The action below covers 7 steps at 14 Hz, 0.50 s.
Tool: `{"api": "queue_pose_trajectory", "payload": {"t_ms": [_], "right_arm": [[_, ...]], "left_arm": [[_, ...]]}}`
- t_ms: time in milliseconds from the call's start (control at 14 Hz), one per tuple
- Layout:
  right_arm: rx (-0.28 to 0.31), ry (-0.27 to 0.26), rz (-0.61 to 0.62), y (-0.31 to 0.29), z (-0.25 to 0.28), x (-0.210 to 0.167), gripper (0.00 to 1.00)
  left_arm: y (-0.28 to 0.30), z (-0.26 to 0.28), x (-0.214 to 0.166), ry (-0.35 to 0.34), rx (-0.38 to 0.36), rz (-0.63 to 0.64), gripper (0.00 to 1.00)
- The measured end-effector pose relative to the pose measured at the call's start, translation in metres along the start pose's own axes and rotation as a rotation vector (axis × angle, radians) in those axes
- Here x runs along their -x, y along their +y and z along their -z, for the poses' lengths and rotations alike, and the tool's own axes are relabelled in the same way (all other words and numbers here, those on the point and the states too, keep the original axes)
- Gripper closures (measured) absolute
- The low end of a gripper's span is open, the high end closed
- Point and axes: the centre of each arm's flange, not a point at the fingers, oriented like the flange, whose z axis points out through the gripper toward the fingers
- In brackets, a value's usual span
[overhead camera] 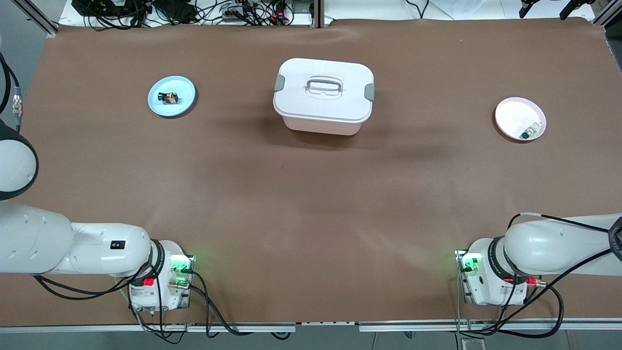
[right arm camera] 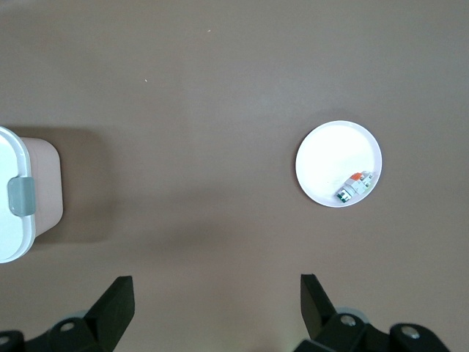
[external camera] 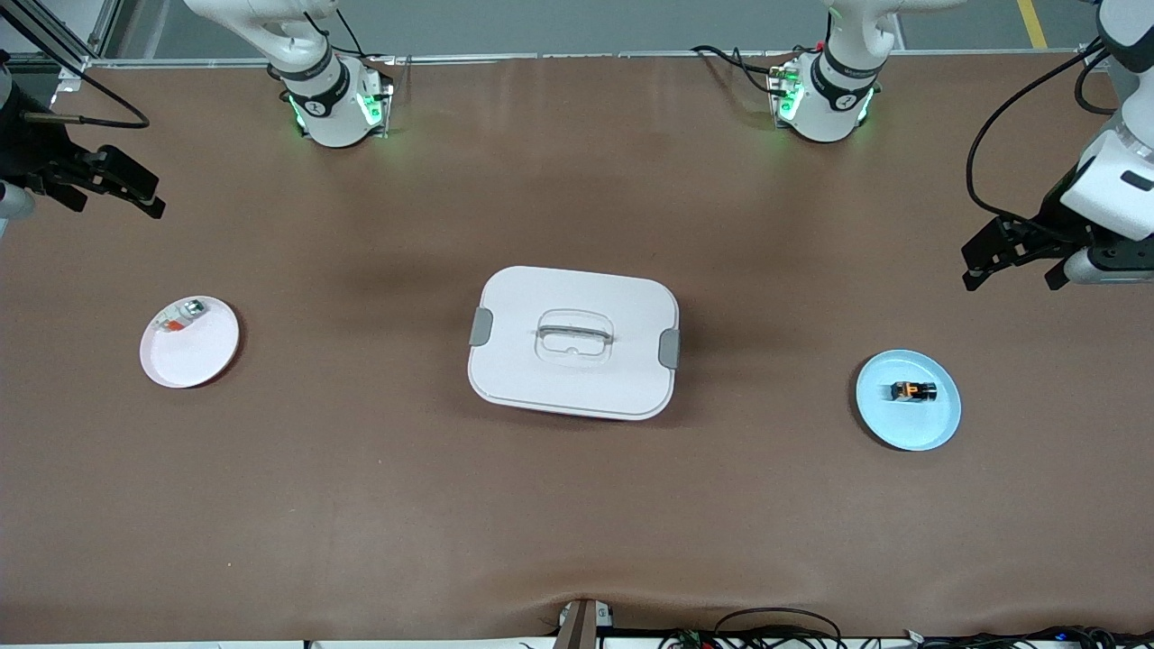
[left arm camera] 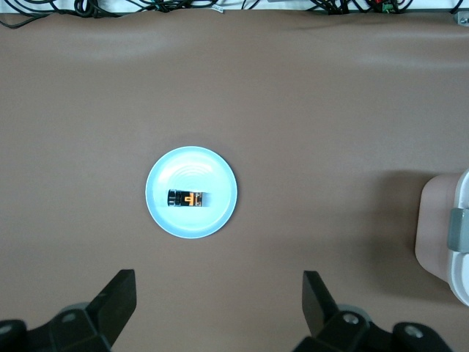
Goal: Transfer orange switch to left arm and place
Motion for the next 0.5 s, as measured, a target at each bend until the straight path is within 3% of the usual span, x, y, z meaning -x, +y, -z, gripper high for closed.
{"api": "queue_pose_trajectory", "payload": {"t_ms": [501], "right_arm": [[-0.007, -0.001, 0.0, -0.0007, 0.0, 0.0001, 0.0]], "left_arm": [[0.0004, -0.0062, -0.0026, -0.021, 0.0, -0.002, 0.0]]}}
